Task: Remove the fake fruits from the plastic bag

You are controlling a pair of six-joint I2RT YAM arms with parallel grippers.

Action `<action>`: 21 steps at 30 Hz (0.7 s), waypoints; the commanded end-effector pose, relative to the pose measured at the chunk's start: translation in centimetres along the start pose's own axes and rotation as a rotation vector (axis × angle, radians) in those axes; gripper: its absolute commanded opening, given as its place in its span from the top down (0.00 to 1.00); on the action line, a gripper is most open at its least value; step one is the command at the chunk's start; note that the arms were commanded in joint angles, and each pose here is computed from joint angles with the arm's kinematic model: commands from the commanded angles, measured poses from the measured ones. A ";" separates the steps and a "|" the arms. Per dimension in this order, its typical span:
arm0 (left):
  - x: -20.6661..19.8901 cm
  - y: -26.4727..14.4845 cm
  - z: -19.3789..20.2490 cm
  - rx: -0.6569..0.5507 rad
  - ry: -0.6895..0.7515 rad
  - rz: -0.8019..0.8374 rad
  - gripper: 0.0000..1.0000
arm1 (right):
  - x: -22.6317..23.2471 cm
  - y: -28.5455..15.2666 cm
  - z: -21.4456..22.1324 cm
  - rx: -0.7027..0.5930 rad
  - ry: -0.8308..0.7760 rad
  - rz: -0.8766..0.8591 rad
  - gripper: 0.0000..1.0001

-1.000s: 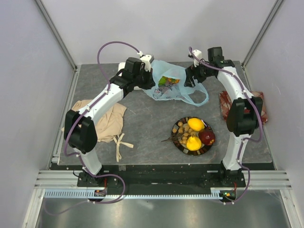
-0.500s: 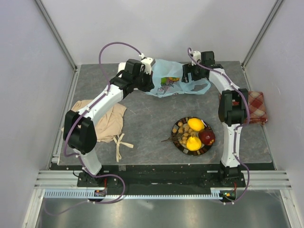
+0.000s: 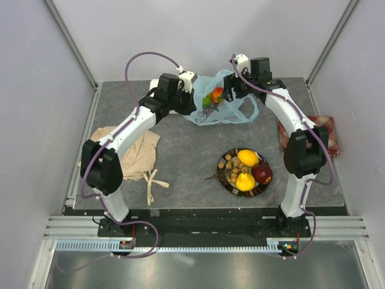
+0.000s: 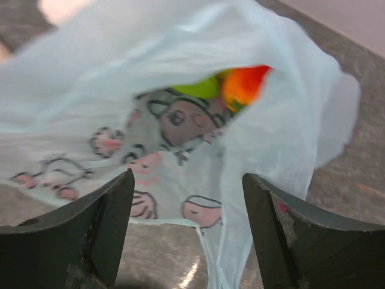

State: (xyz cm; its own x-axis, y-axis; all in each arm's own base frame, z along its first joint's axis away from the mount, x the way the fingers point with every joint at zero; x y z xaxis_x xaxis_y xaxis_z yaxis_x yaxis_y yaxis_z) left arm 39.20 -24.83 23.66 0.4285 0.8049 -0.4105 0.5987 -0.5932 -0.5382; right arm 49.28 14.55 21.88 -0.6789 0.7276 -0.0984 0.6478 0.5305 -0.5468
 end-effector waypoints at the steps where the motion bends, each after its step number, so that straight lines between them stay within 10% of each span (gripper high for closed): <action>1: -1.0 -0.3 -2.4 -0.064 0.003 0.033 0.99 | 3.5 -0.9 -2.0 -0.074 -0.030 -0.098 0.21; 14: -2.2 -1.6 -4.5 -0.128 -0.088 0.052 0.98 | 3.5 0.5 -1.5 -0.055 -0.036 -0.132 0.44; 21: -2.6 -1.6 -5.2 -0.138 -0.087 0.069 0.98 | 3.6 5.9 1.3 0.040 -0.025 -0.174 0.37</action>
State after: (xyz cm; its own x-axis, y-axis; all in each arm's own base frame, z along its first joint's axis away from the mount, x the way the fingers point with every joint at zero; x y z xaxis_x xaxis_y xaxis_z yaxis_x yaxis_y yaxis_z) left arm 40.21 -25.53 27.11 0.4010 0.7835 -0.4748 0.6418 -0.6101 -0.4646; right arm 49.59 18.65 19.61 -0.7661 0.6417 -0.0373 0.5470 0.6205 -0.5620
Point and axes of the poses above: each gripper's point midway between its finger pads, its own y axis out along the fingers, its own x axis along the line the jaws close on, z = x × y, the point moved 5 cm from there along -y, back along the fingers, and after that the axes turned 15 degrees about -y, right-handed, at the moved point
